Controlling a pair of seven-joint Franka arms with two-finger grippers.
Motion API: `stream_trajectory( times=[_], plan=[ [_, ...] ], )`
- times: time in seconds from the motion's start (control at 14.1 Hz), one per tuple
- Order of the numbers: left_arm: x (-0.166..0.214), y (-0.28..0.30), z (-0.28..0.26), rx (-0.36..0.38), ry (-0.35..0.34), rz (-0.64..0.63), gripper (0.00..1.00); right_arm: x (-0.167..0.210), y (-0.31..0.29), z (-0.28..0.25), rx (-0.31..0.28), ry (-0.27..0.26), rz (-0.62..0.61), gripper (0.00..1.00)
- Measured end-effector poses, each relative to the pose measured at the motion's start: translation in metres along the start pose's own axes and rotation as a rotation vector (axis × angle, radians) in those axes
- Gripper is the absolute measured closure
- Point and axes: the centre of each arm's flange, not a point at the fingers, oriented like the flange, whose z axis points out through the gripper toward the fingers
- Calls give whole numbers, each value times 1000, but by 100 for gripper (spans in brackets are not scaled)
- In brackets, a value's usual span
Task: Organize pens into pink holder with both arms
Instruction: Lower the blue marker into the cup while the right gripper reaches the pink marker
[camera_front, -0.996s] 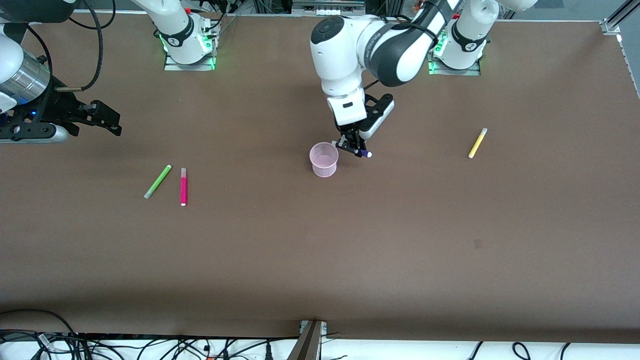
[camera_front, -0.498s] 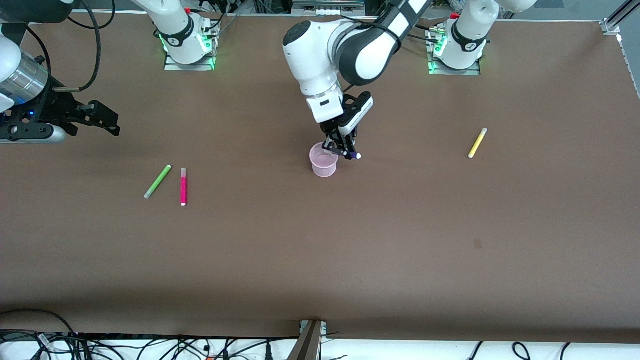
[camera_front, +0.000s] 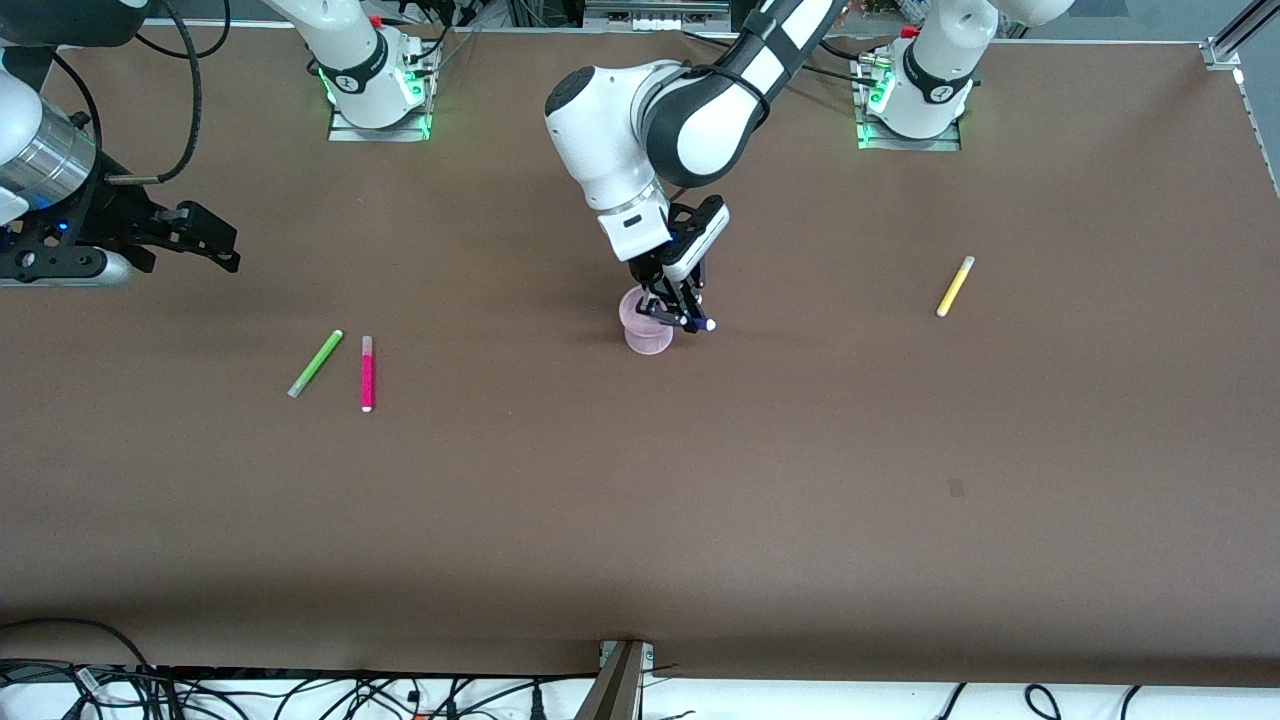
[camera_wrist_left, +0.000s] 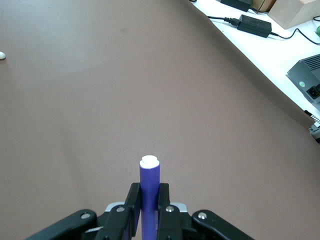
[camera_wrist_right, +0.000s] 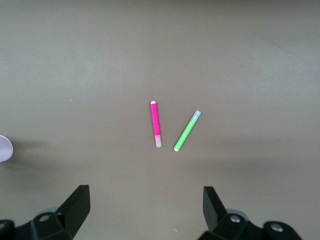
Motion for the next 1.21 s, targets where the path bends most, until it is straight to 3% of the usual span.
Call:
stream_trajectory(
  times=[0.57,1.21],
  plan=[
    [13,12,-11,-22,-1,-32,82,3,3,7,-2,-10,5,0],
    [4,7,-1,6,23,-16,82,5,2,7,-1,-3,5,0]
  ],
)
